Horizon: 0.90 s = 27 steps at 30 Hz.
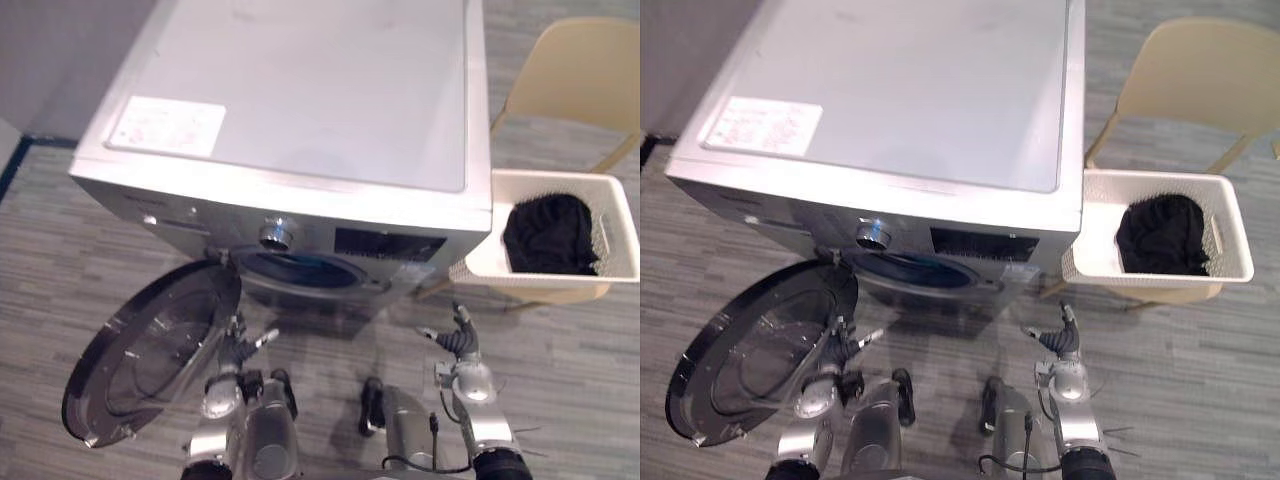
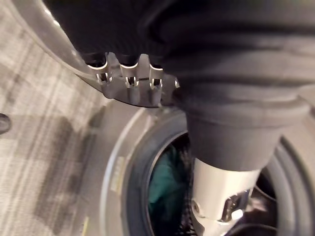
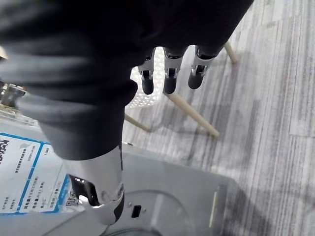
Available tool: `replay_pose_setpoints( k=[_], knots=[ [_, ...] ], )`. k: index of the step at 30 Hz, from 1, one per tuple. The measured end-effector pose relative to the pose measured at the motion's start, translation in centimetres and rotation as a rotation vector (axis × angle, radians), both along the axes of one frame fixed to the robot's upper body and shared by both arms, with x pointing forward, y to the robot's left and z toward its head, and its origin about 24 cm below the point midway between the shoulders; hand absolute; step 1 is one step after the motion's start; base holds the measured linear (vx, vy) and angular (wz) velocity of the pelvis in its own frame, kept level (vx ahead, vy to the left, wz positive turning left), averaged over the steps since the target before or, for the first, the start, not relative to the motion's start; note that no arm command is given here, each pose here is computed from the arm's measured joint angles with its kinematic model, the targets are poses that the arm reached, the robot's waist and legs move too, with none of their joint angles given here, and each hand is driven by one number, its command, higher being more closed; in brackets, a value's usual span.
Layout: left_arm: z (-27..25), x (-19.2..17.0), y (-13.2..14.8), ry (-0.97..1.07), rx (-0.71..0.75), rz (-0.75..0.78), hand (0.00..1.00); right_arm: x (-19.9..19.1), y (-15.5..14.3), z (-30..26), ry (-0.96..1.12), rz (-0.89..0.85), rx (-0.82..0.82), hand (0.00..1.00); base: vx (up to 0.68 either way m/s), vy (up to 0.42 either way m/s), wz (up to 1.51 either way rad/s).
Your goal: Pick up the laundry basket with both hands and put the clothes into the washing machine.
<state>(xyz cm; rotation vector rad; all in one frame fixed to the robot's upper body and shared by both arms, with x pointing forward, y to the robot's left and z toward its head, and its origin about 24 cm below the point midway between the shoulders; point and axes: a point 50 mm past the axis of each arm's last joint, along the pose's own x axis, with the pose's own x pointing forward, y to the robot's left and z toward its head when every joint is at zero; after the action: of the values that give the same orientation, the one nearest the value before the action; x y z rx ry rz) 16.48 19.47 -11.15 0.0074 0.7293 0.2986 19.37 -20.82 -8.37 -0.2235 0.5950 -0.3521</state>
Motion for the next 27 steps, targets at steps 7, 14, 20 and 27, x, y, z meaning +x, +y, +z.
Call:
replay_pose_setpoints(
  k=[7,14,20,27],
  knots=[
    [-3.2,-4.2,1.4,0.263,0.068,-0.038,0.00,-5.0,-1.7,-4.8,0.287,-0.126,0.082,0.00,0.08,0.084,-0.15],
    [-3.2,-3.8,2.3,0.279,0.108,-0.089,0.00,-5.9,-2.0,-5.4,0.323,-0.169,0.130,0.00,-0.05,0.052,-0.44],
    [-3.0,-3.2,2.3,0.281,0.141,-0.127,0.00,-2.8,-2.0,-4.3,0.254,-0.135,0.124,0.00,-0.17,-0.031,-1.69],
    [-3.6,-4.8,1.9,0.327,0.140,-0.139,0.00,-3.1,-3.5,-4.2,0.289,-0.114,0.046,0.00,0.07,-0.179,-2.11]
  ],
)
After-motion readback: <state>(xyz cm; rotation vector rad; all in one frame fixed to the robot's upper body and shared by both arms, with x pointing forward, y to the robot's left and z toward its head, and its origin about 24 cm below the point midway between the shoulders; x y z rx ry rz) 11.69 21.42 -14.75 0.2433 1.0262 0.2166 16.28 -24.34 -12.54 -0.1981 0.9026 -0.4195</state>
